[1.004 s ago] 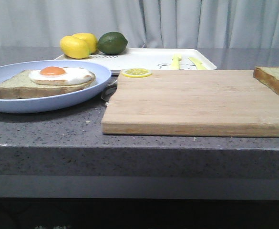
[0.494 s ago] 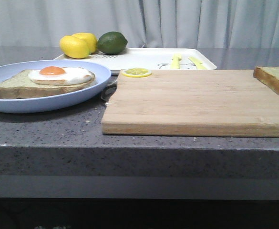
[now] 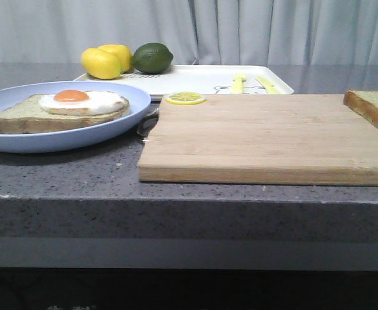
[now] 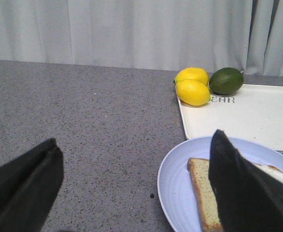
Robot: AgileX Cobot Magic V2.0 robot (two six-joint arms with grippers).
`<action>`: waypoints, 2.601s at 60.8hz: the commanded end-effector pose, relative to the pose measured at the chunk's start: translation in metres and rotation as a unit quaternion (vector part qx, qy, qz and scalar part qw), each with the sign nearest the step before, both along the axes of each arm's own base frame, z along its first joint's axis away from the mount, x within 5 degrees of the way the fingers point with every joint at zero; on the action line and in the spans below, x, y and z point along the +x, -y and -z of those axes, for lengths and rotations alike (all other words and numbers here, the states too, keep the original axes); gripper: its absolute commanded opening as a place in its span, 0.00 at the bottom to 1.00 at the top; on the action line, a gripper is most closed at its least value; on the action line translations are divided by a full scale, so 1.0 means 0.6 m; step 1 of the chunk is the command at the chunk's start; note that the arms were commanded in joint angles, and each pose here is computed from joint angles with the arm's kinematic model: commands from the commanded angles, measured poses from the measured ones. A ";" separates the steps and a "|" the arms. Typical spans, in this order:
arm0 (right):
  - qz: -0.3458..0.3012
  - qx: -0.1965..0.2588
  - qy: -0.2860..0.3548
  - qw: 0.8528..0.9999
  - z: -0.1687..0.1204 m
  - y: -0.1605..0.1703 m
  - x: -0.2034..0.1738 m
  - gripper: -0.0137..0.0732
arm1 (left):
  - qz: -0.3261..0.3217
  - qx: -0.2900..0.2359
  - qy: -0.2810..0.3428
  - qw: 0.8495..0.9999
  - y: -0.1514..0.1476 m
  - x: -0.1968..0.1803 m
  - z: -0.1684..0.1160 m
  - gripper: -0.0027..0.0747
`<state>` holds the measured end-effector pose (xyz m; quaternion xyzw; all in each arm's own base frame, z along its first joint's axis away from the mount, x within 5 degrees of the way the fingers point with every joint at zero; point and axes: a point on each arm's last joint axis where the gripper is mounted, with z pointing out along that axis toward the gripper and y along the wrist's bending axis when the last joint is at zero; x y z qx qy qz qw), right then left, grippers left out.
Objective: Place bread and move sandwich to tray
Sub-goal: 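Grasp the bread slice edge with the right gripper and lift it, then carry the bread with the right gripper over the egg toast on the plate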
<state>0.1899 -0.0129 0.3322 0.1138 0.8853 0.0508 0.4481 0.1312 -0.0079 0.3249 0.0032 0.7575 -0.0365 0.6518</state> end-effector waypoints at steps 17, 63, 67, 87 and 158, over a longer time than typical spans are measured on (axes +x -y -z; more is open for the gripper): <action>0.107 0.072 -0.087 0.988 0.031 0.112 0.121 0.90 | -0.003 -0.010 0.057 0.998 -0.001 0.002 -0.031 0.69; -0.047 0.282 -0.136 0.949 0.109 0.158 0.182 0.70 | -0.003 -0.010 0.057 0.998 -0.001 0.002 -0.031 0.69; -0.049 0.283 -0.136 0.948 0.108 0.158 0.182 0.53 | -0.003 -0.010 0.057 0.998 -0.001 0.002 -0.032 0.69; -0.057 0.301 -0.092 0.948 0.066 0.144 0.170 0.09 | -0.003 -0.010 0.057 0.998 -0.001 0.002 -0.032 0.69; -0.271 0.490 -0.067 0.826 0.056 -0.444 0.249 0.09 | -0.003 -0.010 0.058 0.998 -0.001 0.002 -0.032 0.69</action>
